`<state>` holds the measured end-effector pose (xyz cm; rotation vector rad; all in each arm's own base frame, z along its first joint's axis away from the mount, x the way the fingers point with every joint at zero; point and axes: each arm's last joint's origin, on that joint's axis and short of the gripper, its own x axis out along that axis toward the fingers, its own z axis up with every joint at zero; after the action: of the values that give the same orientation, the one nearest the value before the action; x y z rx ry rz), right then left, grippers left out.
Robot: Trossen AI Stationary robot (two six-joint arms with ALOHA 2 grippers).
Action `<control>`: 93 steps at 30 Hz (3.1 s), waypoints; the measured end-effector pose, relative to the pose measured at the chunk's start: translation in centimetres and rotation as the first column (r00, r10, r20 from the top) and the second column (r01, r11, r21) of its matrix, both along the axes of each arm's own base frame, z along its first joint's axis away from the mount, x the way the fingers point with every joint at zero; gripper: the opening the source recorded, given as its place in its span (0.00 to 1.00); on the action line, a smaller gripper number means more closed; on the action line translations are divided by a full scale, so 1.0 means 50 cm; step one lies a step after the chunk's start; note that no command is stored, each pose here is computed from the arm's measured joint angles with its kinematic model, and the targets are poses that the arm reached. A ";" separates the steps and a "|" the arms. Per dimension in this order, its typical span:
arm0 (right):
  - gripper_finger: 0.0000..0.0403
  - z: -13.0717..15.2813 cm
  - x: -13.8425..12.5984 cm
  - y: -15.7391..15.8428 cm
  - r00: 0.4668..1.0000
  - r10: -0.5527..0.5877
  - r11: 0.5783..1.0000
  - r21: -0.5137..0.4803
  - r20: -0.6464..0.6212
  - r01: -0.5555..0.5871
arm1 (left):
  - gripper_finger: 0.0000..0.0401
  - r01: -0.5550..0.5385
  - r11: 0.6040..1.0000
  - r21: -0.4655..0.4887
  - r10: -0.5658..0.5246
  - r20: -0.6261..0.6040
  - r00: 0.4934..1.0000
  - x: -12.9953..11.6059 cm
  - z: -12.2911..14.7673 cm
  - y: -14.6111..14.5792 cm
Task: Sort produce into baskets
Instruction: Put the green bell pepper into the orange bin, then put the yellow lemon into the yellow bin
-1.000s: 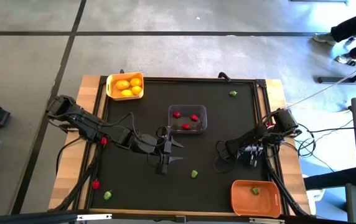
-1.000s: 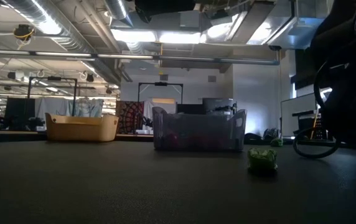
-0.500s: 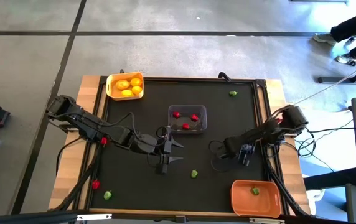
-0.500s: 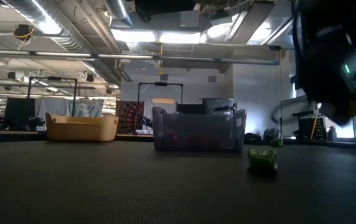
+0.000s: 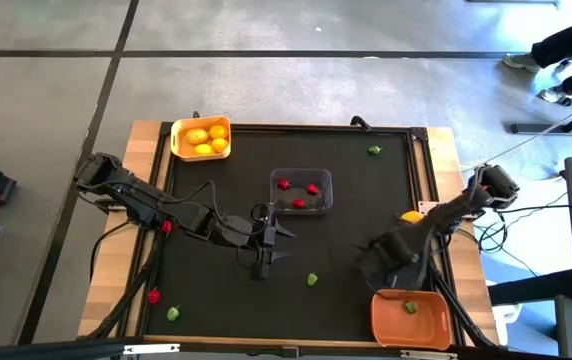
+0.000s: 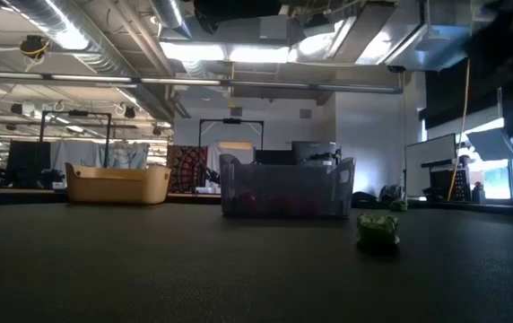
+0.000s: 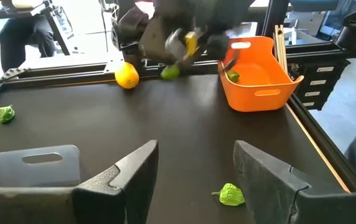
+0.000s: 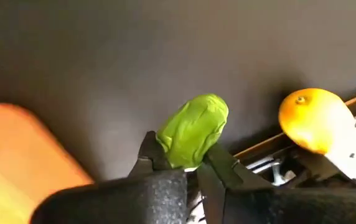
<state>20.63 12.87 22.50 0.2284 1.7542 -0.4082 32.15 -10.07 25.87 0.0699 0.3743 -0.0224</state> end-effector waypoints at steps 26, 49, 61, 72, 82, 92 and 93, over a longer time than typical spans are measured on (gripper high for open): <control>0.02 0.096 -0.138 0.254 0.946 -0.229 0.930 0.340 0.227 0.143 | 0.51 -0.010 1.000 -0.013 0.010 -0.033 0.999 -0.002 -0.006 0.001; 0.02 -0.082 -0.134 0.279 0.957 -0.152 0.985 0.114 0.246 0.127 | 0.51 -0.011 1.000 -0.012 0.010 -0.042 0.999 -0.003 -0.008 0.001; 0.02 -0.102 -0.137 0.280 0.970 -0.147 0.987 0.097 0.193 0.131 | 0.51 -0.010 1.000 -0.011 0.010 -0.041 0.999 -0.003 -0.007 0.001; 0.04 -0.102 -0.137 0.279 0.973 -0.137 0.988 0.094 0.187 0.121 | 0.51 -0.009 1.000 -0.008 0.009 -0.041 0.999 -0.003 -0.008 0.001; 0.33 -0.101 -0.139 0.281 0.980 -0.133 0.987 0.109 0.151 0.117 | 0.51 -0.009 1.000 -0.008 0.009 -0.041 0.999 -0.003 -0.008 0.001; 0.40 0.027 -0.122 0.279 0.980 -0.062 0.988 0.149 0.192 0.034 | 0.51 -0.010 1.000 -0.008 0.010 -0.041 0.999 -0.003 -0.008 0.002; 0.40 0.045 -0.118 0.273 0.975 -0.055 0.990 0.139 0.217 0.025 | 0.51 -0.010 1.000 -0.008 0.010 -0.041 0.999 -0.003 -0.007 0.002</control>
<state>14.76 26.51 24.74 0.3926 1.5618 -0.2808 32.01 -9.98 25.49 0.0595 0.4152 -0.0156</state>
